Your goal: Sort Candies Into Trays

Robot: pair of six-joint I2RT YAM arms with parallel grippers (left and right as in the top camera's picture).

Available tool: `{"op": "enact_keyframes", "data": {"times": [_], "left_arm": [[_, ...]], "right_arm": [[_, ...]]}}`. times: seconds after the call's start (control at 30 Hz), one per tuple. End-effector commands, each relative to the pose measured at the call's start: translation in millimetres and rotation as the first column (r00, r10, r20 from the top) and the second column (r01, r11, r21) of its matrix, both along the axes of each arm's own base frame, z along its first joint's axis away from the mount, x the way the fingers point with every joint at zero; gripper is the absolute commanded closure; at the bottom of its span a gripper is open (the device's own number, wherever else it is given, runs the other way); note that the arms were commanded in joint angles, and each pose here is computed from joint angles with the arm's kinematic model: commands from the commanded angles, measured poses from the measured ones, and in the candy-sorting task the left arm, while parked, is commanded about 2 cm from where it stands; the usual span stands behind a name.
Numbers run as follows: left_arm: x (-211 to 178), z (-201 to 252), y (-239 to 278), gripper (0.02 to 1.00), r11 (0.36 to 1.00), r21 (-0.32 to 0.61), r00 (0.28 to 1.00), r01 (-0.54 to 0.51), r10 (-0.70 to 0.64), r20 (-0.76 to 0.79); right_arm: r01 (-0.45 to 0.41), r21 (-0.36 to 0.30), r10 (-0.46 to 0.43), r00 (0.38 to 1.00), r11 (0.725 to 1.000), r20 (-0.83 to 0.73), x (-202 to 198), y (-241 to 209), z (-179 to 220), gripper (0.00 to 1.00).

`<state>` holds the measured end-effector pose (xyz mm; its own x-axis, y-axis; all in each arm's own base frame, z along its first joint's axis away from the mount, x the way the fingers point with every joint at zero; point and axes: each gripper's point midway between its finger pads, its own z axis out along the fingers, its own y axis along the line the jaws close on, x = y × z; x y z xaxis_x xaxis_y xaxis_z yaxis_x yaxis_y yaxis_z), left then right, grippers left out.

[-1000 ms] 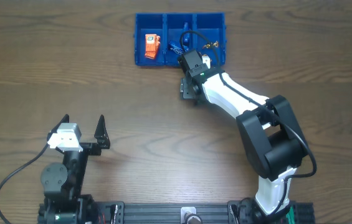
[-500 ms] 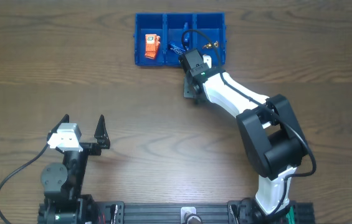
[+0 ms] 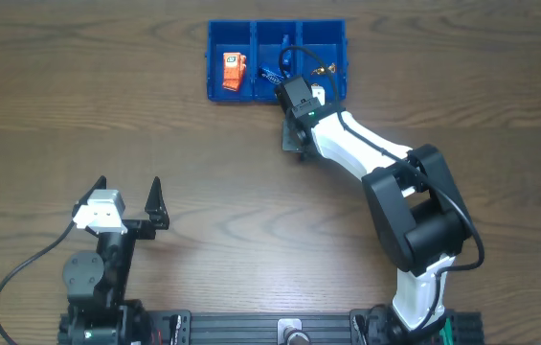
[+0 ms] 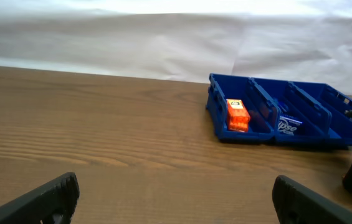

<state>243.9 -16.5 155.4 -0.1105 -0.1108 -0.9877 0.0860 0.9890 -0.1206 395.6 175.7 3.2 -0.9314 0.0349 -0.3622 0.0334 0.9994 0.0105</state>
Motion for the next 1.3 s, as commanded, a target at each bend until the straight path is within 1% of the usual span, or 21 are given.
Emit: {"op": "enact_keyframes", "data": {"times": [0.03, 0.1, 0.17, 0.23, 0.27, 0.3, 0.33, 0.37, 0.47, 0.5, 0.57, 0.8, 0.9, 1.0, 1.03, 1.07, 1.13, 1.17, 1.23, 1.27, 1.3], "left_arm": [[-0.7, -16.7, -1.6, 0.020, 1.000, 0.009, 0.999, 0.012, -0.012, -0.046], [-0.7, -16.7, -1.6, 0.020, 1.000, 0.009, 0.999, 0.012, -0.012, -0.046], [-0.7, -16.7, -1.6, 0.020, 1.000, 0.009, 0.999, 0.012, -0.012, -0.046], [-0.7, -16.7, -1.6, 0.020, 1.000, 0.009, 0.999, 0.012, -0.012, -0.046], [-0.7, -16.7, -1.6, 0.020, 1.000, 0.009, 0.999, 0.012, -0.012, -0.046], [-0.7, -16.7, -1.6, 0.020, 1.000, 0.009, 0.999, 0.012, -0.012, -0.046], [-0.7, -16.7, -1.6, 0.020, 1.000, 0.009, 0.999, 0.012, -0.012, -0.046], [-0.7, -16.7, -1.6, 0.020, 1.000, 0.009, 0.999, 0.012, -0.012, -0.046], [-0.7, -16.7, -1.6, 0.020, 1.000, 0.009, 0.999, 0.012, -0.012, -0.046], [-0.7, -16.7, -1.6, 0.020, 1.000, 0.009, 0.999, 0.012, -0.012, -0.046], [-0.7, -16.7, -1.6, 0.020, 1.000, 0.009, 0.999, 0.012, -0.012, -0.046], [-0.7, -16.7, -1.6, 0.020, 1.000, 0.009, 0.999, 0.012, -0.012, -0.046], [-0.7, -16.7, -1.6, 0.020, 1.000, 0.009, 0.999, 0.012, -0.012, -0.046], [-0.7, -16.7, -1.6, 0.020, 1.000, 0.009, 0.999, 0.012, -0.012, -0.046], [-0.7, -16.7, -1.6, 0.020, 1.000, 0.009, 0.999, 0.012, -0.012, -0.046], [-0.7, -16.7, -1.6, 0.020, 1.000, 0.009, 0.999, 0.012, -0.012, -0.046], [-0.7, -16.7, -1.6, 0.020, 1.000, 0.009, 0.999, 0.012, -0.012, -0.046], [-0.7, -16.7, -1.6, 0.020, 1.000, 0.009, 0.999, 0.012, -0.012, -0.046], [-0.7, -16.7, -1.6, 0.023, 1.000, 0.009, 0.999, 0.012, -0.012, -0.046], [-0.7, -16.7, -1.6, 0.020, 1.000, 0.009, 0.999, 0.012, -0.012, -0.046], [-0.7, -16.7, -1.6, 0.020, 1.000, 0.009, 0.999, 0.012, -0.012, -0.046]], "right_arm": [[0.013, -0.016, -0.013, 1.000, 1.000, -0.012, -0.8, -4.8, -7.7, 0.963], [0.013, -0.011, -0.013, 1.000, 1.000, -0.005, 0.6, -4.0, -3.4, 0.963], [0.016, 0.003, -0.016, 0.999, 1.000, 0.039, 5.3, -3.2, 20.1, 0.963], [0.025, -0.006, -0.024, 0.989, 1.000, 0.149, 17.9, -7.8, 73.9, 0.963], [0.016, -0.026, -0.009, 0.971, 1.000, 0.238, 28.7, -11.3, 118.1, 0.963], [0.014, -0.032, -0.005, 0.959, 0.999, 0.282, 35.0, -13.3, 140.2, 0.963], [0.004, -0.038, 0.010, 0.936, 0.999, 0.351, 48.3, -16.4, 176.0, 0.963], [0.005, -0.034, 0.009, 0.917, 0.999, 0.399, 60.7, -20.7, 200.7, 0.965], [0.037, -0.012, -0.026, 0.862, 0.999, 0.507, 96.3, -37.9, 237.0, 0.965], [0.053, -0.004, -0.043, 0.835, 0.999, 0.548, 111.8, -46.0, 241.2, 0.965], [0.075, 0.003, -0.063, 0.824, 0.997, 0.563, 129.5, -52.6, 229.6, 0.965], [0.075, -0.044, -0.045, 0.880, 0.996, 0.472, 150.9, -46.5, 148.7, 0.965], [0.073, -0.056, -0.041, 0.894, 0.996, 0.446, 152.1, -46.1, 130.9, 0.965], [0.066, -0.055, -0.036, 0.901, 0.996, 0.431, 151.9, -44.6, 123.2, 0.965], [0.062, -0.052, -0.034, 0.903, 0.997, 0.429, 151.9, -43.6, 122.0, 0.945], [0.062, -0.052, -0.033, 0.903, 0.997, 0.429, 151.9, -43.4, 122.0, 0.862], [0.061, -0.052, -0.033, 0.903, 0.997, 0.429, 151.8, -43.4, 122.2, 0.573], [0.061, -0.053, -0.033, 0.904, 0.997, 0.427, 151.5, -43.5, 121.6, 0.281], [0.060, -0.053, -0.032, 0.904, 0.997, 0.426, 151.2, -42.9, 121.7, 0.064], [0.058, -0.054, -0.030, 0.904, 0.997, 0.426, 150.9, -42.1, 121.4, 0.003], [0.057, -0.055, -0.029, 0.905, 0.997, 0.424, 150.3, -41.6, 121.0, 0.001]]}}
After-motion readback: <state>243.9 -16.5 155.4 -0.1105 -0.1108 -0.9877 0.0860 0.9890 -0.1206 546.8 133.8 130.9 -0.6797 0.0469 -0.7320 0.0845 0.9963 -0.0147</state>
